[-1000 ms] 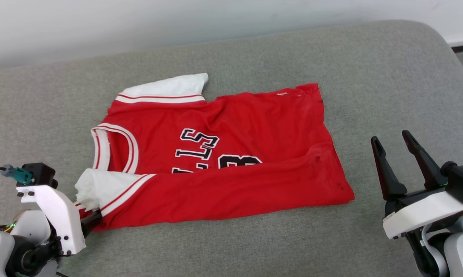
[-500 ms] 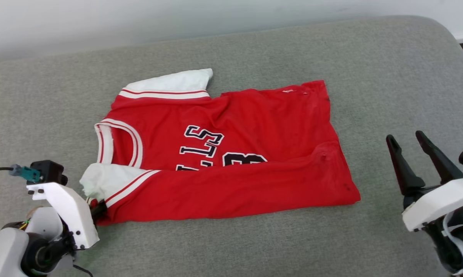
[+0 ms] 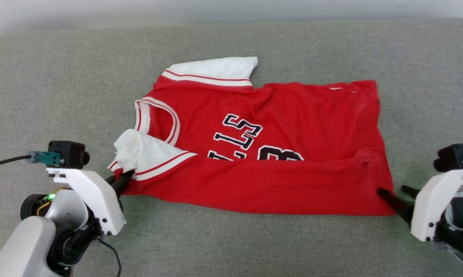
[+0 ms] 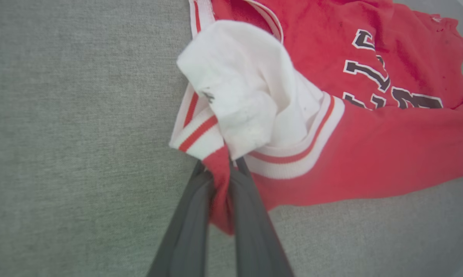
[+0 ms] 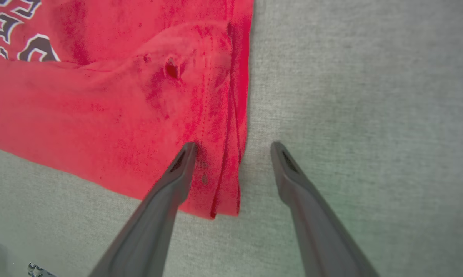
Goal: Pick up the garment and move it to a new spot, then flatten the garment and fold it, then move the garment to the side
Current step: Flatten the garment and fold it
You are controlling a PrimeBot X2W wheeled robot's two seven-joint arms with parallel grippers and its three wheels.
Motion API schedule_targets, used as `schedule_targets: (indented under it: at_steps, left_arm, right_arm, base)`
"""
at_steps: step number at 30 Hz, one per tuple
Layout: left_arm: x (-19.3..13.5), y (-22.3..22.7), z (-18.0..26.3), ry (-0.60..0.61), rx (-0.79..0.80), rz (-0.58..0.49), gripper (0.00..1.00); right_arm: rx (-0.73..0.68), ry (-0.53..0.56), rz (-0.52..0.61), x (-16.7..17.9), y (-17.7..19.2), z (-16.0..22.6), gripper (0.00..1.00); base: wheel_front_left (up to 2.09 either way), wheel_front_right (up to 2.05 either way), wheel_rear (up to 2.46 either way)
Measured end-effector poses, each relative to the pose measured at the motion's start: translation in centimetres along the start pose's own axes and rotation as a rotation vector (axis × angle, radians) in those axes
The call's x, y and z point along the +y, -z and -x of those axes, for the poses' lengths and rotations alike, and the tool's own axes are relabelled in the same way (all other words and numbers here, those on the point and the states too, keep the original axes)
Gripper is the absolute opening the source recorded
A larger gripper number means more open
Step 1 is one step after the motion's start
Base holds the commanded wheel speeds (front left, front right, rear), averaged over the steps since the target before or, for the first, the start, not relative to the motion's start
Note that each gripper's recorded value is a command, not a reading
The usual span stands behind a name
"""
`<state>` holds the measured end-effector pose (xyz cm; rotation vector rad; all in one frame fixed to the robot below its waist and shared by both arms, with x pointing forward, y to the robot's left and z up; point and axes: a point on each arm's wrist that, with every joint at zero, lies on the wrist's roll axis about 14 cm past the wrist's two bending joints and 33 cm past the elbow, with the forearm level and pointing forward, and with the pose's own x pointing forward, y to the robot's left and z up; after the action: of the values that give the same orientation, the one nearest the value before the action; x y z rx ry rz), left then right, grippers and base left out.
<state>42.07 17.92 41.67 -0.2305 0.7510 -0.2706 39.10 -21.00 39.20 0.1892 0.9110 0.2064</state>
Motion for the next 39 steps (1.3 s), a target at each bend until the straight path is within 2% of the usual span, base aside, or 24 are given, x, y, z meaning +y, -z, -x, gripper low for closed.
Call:
schedule_targets:
  at_steps: [5, 6, 7, 8, 16, 24, 33, 39]
  left_arm:
    - [-0.1, 0.8, -0.3, 0.001, 0.005, 0.009, 0.0]
    - [0.3, 1.3, -0.4, -0.009, 0.017, 0.02, 0.0]
    - [0.4, 1.4, -0.5, -0.01, 0.02, 0.023, 0.0]
    - [0.4, 1.4, -0.5, -0.011, 0.021, 0.024, 0.0]
    - [0.0, 1.0, 0.5, -0.008, -0.014, 0.025, 0.0]
    - [-0.8, 1.4, 4.1, -0.022, -0.071, 0.039, 0.0]
    - [-1.1, 4.9, 8.7, -0.052, -0.053, 0.096, 0.0]
    - [-2.1, 8.1, 8.7, -0.032, 0.02, 0.181, 0.0]
  right_arm:
    - [0.124, -0.04, -0.021, 1.2, 1.7, -2.7, 1.0]
    - [0.159, -0.051, -0.022, 1.5, 2.0, -3.6, 0.46]
    - [0.162, -0.052, -0.019, 1.5, 2.0, -3.7, 0.16]
    - [0.161, -0.054, -0.017, 1.6, 1.9, -3.8, 0.0]
    - [0.085, -0.08, 0.02, 2.8, 0.1, -2.8, 0.0]
    - [-0.03, -0.096, 0.057, 4.1, -1.7, 0.8, 0.0]
    - [-0.025, -0.087, 0.027, 3.9, 1.4, 4.9, 0.0]
    - [0.014, -0.063, -0.034, 3.3, 5.0, 5.2, 0.0]
  base:
    - [0.0, 0.0, 0.0]
    - [0.0, 0.0, 0.0]
    - [0.0, 0.0, 0.0]
    - [0.0, 0.0, 0.0]
    - [0.0, 0.0, 0.0]
    - [0.0, 0.0, 0.0]
    - [0.0, 0.0, 0.0]
    - [0.0, 0.0, 0.0]
